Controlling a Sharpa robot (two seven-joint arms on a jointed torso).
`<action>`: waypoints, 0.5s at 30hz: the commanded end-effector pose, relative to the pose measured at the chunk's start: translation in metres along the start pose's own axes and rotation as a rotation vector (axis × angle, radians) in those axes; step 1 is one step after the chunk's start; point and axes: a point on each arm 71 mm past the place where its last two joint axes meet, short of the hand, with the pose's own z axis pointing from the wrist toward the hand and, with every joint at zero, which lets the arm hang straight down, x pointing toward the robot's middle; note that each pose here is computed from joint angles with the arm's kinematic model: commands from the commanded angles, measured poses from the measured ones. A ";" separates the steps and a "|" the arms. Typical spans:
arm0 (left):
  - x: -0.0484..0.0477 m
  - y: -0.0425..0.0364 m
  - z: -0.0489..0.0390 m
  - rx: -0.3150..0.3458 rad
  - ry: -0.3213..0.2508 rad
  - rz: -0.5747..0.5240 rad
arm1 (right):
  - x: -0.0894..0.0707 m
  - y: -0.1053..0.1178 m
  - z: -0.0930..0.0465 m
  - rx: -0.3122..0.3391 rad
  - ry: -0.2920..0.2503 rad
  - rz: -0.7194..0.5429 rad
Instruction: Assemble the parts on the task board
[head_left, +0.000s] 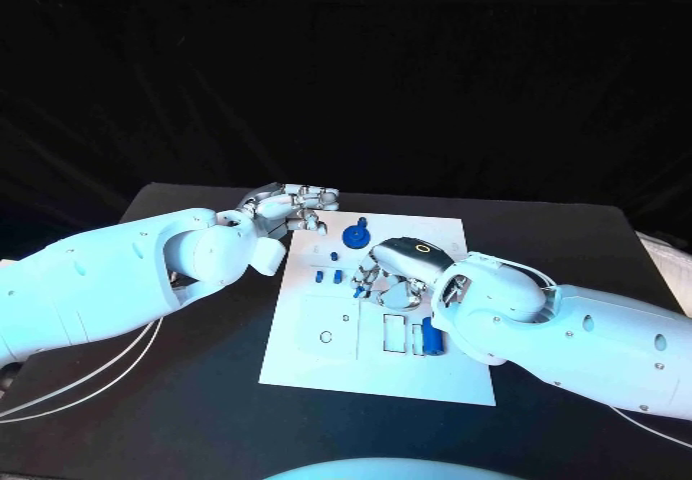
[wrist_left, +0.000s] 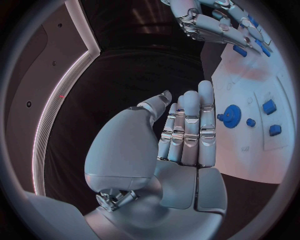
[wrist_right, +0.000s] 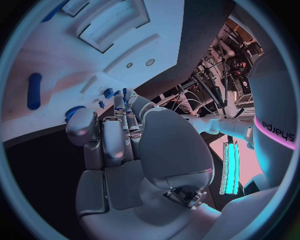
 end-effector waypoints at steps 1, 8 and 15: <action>0.0045 -0.0011 0.0004 0.016 0.015 -0.008 | 0.012 0.002 0.003 -0.024 0.057 -0.027; 0.0068 -0.0010 0.0002 0.015 0.022 -0.009 | 0.027 0.003 0.009 -0.013 0.106 -0.037; 0.0071 -0.0009 0.0000 0.013 0.024 -0.009 | 0.033 0.004 0.012 -0.014 0.125 -0.041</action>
